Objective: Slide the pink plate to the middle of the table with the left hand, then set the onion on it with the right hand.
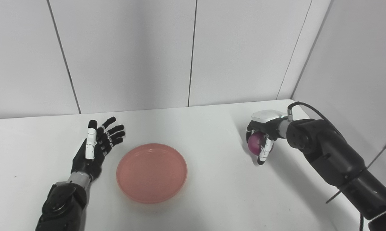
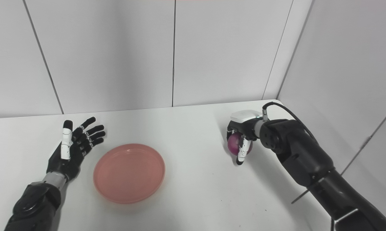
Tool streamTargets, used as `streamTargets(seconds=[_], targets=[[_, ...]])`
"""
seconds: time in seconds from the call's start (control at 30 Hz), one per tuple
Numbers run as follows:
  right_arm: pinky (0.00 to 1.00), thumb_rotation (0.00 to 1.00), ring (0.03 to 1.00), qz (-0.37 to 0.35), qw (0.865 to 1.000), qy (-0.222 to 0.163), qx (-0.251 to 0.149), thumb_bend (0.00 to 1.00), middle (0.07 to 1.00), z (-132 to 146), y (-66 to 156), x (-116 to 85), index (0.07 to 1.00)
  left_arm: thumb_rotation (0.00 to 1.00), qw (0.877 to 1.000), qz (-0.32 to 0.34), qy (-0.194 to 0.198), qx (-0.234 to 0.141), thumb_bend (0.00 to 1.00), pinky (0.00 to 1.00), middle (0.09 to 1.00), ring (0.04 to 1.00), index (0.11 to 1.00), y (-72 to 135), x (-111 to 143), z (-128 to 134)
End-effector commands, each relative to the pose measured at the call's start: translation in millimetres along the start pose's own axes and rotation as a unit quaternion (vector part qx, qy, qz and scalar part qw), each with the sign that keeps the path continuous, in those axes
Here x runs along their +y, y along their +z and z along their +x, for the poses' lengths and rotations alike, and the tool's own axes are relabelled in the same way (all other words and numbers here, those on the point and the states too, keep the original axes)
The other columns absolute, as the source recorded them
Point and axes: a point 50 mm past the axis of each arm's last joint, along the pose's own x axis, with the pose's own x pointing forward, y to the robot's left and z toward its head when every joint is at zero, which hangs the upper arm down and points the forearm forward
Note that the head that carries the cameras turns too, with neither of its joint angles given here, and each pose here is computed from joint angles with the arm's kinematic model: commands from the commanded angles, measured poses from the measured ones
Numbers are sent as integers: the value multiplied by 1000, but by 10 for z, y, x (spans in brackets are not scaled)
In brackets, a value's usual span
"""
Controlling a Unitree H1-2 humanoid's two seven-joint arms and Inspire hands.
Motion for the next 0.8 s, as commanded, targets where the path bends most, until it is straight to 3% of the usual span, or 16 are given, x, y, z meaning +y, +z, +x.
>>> streamTargets(seconds=[0.0,0.03,0.13,0.23,0.57,0.67,0.77], targets=[[333,171,420,-18,999,-52,1,760,526,-119,14,-409,621,1000,996,-23,20,88,888,823,777,785,848,-483,28,-229],[306,157,393,-18,998,-52,1,619,506,-120,28,-424,546,1000,996,-23,19,88,892,824,776,786,849,-485,28,-227],[298,145,388,-17,998,-61,-10,529,499,-126,88,-485,496,1000,996,-24,19,88,890,823,779,787,849,-485,16,-221],[325,144,418,-25,997,-68,-20,524,523,-130,155,-548,493,1000,996,-24,17,88,883,824,781,790,852,-489,-1,-210],[277,147,369,-50,993,-84,-65,523,502,-112,481,-749,492,1000,996,-23,20,84,860,804,770,784,850,-480,-95,-189],[343,147,435,-63,991,-88,-80,523,534,-97,592,-797,492,1000,996,-26,21,83,847,806,774,788,846,-487,-114,-186],[358,149,430,-70,990,-88,-90,524,520,-68,684,-825,493,1000,996,-24,25,83,845,811,779,797,845,-496,-120,-185]])
